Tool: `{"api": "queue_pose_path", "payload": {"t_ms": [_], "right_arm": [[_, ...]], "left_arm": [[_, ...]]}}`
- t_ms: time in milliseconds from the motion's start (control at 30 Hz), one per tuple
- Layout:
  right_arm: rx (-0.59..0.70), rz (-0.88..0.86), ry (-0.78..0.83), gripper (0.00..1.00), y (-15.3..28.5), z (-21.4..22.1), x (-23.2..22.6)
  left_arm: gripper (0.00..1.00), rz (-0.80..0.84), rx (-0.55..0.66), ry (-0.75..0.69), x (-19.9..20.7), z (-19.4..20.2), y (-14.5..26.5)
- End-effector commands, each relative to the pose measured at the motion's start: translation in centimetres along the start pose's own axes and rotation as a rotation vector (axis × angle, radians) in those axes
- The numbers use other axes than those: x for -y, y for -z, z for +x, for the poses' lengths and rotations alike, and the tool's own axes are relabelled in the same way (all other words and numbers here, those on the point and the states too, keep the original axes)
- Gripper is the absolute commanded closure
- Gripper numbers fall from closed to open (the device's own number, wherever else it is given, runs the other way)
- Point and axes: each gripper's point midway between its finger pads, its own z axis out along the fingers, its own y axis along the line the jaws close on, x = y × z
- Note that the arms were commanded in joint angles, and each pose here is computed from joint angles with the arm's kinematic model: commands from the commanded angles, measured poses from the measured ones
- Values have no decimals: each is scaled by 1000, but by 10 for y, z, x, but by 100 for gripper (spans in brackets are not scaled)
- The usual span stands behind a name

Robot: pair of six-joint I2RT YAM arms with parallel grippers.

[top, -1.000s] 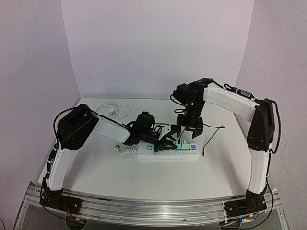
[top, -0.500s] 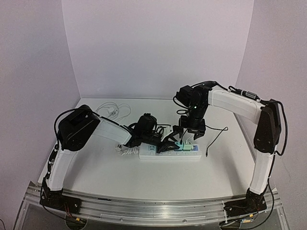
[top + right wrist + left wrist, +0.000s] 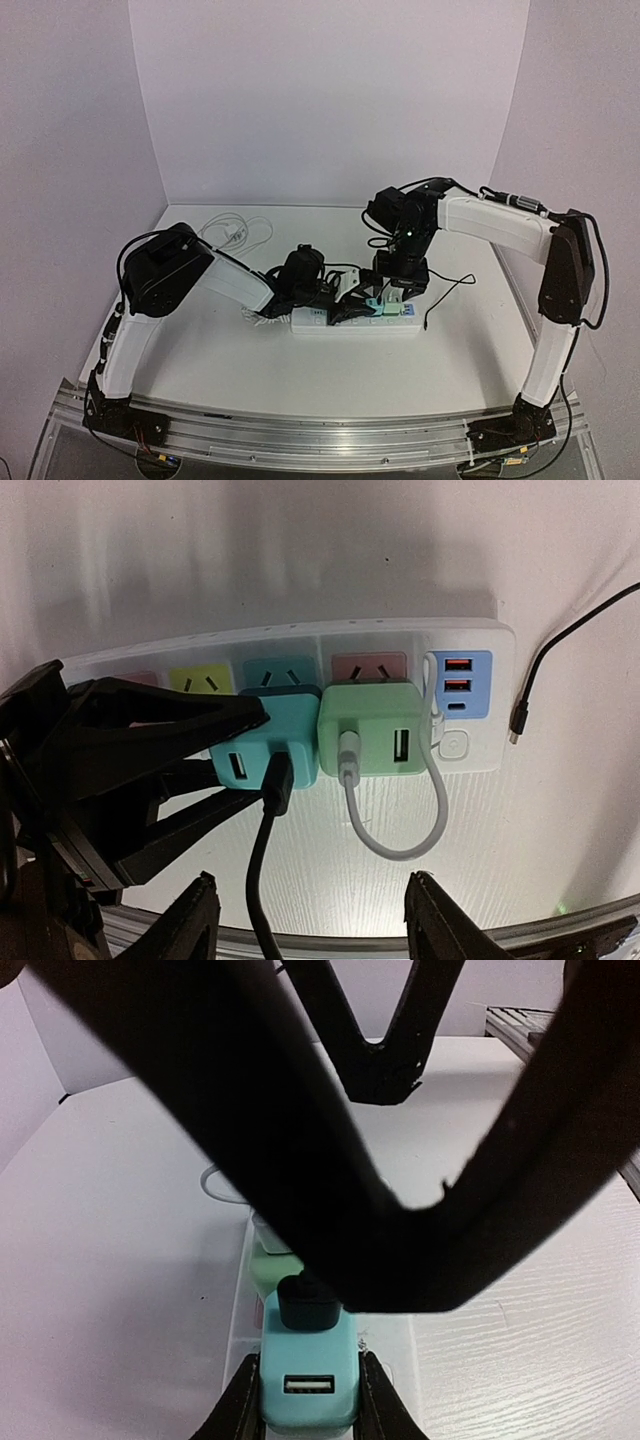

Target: Insert the plug

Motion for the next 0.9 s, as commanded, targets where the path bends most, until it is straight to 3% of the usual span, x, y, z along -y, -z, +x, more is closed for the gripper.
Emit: {"api": "queue_pose_path", "payload": {"t_ms": [0, 267, 600, 733, 867], "right_arm": [[-5, -18, 13, 43, 6, 4, 2], [-11, -20, 19, 42, 5, 0, 7], [-12, -72, 55, 39, 15, 2, -1], [-18, -78, 58, 39, 15, 2, -3], [-17, -88, 60, 39, 16, 1, -6]], "left_arm": [[100, 135, -459, 349, 76, 159, 13], [100, 124, -548, 400, 87, 195, 25], [100, 175, -480, 411, 64, 153, 11], [91, 159, -452, 423, 49, 137, 9], [68, 153, -417, 418, 35, 120, 7]]}}
